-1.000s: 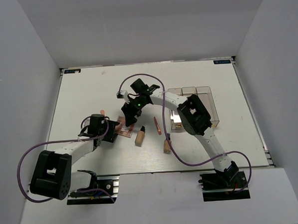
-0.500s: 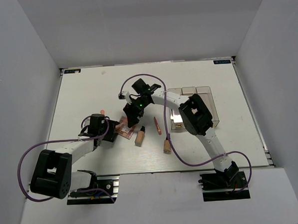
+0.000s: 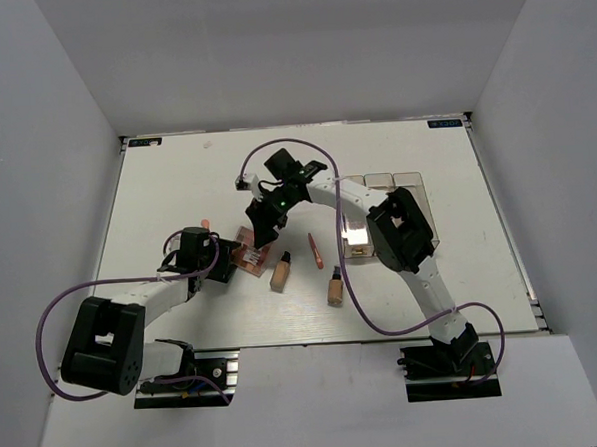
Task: Organize the makeup
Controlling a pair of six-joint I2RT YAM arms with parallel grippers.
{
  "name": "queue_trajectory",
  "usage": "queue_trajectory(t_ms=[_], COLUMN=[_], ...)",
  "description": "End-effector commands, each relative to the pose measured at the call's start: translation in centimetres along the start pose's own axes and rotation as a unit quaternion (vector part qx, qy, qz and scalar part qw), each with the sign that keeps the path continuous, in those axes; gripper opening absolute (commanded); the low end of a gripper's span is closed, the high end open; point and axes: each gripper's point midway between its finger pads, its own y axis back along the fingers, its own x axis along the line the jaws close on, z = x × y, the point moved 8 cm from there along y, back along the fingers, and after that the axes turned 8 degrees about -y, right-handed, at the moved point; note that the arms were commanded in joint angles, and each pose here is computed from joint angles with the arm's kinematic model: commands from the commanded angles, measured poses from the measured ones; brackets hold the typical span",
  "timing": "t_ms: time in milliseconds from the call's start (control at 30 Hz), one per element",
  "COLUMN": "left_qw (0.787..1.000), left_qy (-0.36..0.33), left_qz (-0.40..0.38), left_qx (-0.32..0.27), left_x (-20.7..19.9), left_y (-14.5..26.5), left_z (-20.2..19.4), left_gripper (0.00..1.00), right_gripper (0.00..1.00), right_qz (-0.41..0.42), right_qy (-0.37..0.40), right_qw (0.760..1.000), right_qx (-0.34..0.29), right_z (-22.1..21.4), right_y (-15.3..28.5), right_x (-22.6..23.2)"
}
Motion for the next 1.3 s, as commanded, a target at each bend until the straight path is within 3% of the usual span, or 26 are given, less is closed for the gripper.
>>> queue_trajectory(t_ms=[0,600,1267], left_qw=[0.999,0.999,1.0], left_qy=[-0.011,-0.012,-0.007], left_qz=[0.034,0.034,-0.009], left_qx=[0.012,0.013,-0.018], left_x=[1.94,2.3,1.94], left_y=[-0.41,-0.35,-0.05], left_z=[-0.52,-0.62,-0.14], left_gripper=[0.7,0.7,0.82], right_gripper=[0.71,0.65,0.62], right_qz=[0.053,0.067,0.068], right_qy=[0.02,0.021,0.02], right_qw=[0.998,0.998,0.997], right_qx=[-0.005,-0.003,-0.004], right_z=[0.8,0.54,0.49], right_y=[0.34,0.53,0.58], right_x=[3.54,4.19,4.05])
